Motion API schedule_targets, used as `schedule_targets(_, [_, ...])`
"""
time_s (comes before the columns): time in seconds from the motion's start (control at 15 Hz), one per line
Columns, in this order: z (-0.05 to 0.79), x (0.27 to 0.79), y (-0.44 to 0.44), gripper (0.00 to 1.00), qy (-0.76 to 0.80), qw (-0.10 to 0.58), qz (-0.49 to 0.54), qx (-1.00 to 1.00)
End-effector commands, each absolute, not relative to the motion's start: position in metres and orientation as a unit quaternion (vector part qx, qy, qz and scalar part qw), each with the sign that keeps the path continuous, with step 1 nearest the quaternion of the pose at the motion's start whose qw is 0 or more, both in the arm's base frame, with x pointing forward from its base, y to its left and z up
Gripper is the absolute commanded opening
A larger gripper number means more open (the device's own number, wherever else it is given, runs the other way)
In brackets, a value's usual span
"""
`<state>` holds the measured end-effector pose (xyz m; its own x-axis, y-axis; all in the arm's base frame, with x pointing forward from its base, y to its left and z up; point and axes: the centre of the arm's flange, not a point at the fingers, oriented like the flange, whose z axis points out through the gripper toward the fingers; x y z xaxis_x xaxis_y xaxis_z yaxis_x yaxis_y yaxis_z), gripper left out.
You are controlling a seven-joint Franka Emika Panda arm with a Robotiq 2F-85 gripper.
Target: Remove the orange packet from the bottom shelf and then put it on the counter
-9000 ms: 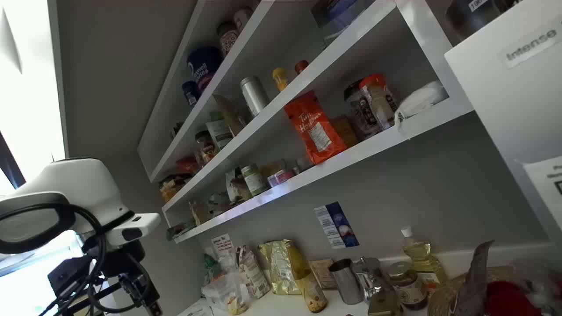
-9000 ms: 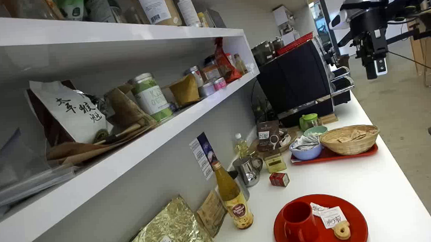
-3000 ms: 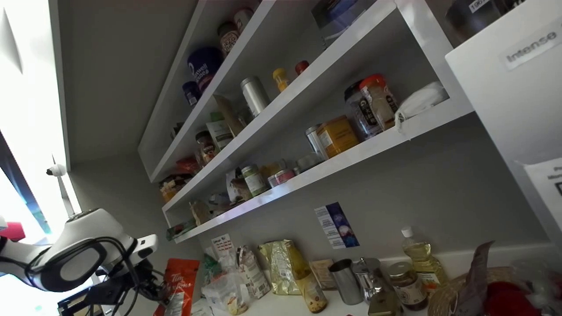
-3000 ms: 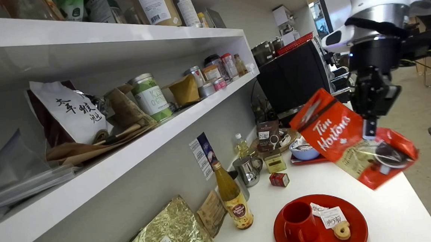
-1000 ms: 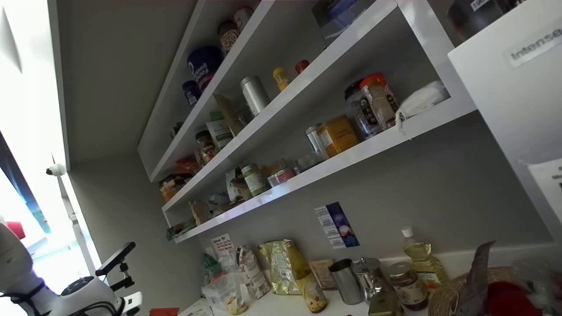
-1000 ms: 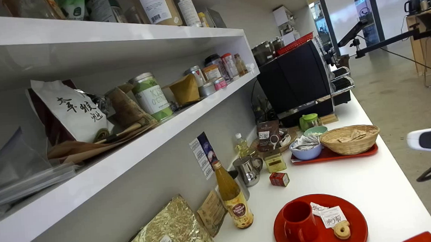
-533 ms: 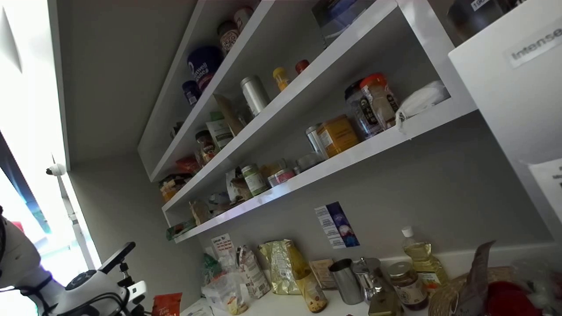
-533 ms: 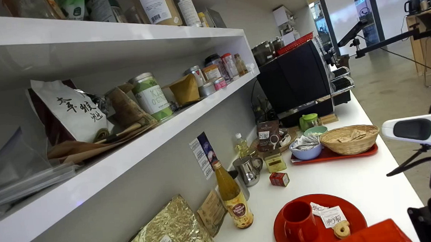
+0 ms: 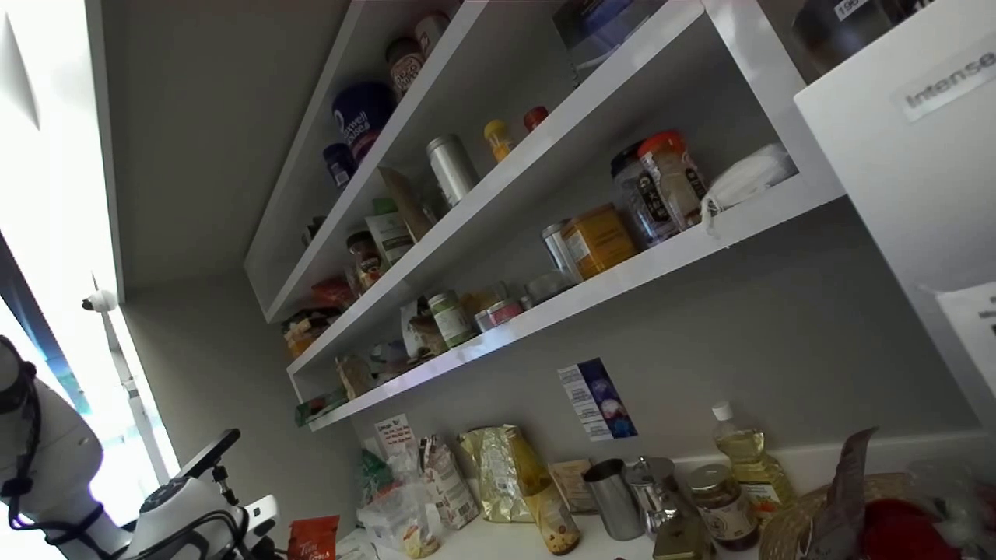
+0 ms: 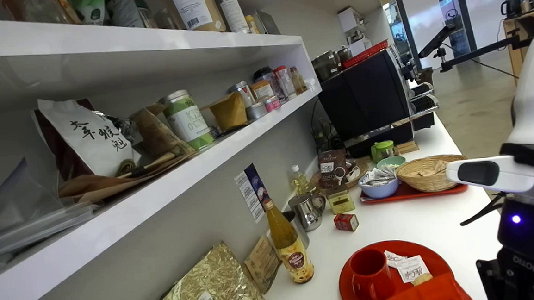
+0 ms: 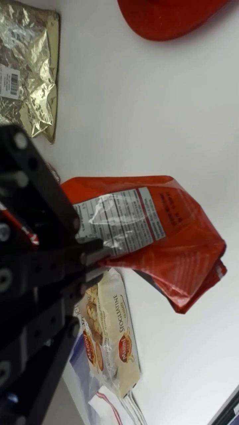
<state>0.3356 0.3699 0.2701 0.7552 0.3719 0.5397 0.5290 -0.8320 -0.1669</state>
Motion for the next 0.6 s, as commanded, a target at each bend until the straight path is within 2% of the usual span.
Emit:
schedule_targets(0.0, [0.258, 0.361, 0.332, 0.01, -0.205, 0.156, -0.264, -0.930])
schedule_targets(0.53, [0.237, 0.401, 0.299, 0.01, -0.199, 0.151, -0.319, -0.914])
